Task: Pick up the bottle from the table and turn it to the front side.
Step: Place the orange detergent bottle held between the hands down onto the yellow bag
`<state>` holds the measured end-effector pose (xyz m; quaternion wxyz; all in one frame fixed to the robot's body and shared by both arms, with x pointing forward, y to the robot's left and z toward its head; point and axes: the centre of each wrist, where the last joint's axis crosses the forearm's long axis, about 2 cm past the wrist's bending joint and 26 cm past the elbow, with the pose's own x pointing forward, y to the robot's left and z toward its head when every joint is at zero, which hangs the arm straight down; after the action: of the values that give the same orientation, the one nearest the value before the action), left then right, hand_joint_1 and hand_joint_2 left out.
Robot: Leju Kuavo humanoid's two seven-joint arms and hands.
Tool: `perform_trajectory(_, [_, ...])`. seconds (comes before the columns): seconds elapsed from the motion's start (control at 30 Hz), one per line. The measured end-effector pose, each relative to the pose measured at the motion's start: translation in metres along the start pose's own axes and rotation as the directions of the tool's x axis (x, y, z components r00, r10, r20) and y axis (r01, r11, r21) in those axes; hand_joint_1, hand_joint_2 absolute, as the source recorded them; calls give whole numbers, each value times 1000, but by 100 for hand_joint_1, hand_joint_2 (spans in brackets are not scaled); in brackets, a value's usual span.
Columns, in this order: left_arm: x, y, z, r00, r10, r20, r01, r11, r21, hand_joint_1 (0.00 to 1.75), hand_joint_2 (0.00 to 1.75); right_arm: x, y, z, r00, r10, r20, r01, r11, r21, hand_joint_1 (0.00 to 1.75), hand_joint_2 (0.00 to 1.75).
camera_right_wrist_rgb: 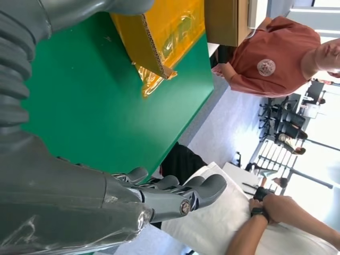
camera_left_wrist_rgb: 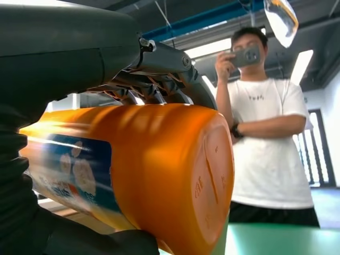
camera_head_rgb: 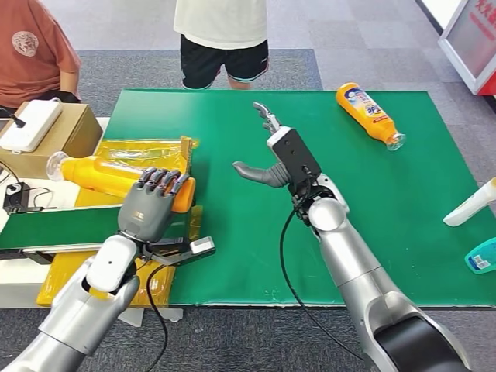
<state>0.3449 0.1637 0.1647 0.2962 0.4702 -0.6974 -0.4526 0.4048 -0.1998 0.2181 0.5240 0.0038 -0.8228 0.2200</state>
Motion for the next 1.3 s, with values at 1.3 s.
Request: perform_trajectory(1.3, [0,-43,35,941,281,-189,-305,946,-114,175,175,3,0,9,1000,3,-8,-3,1000,-16,0,175])
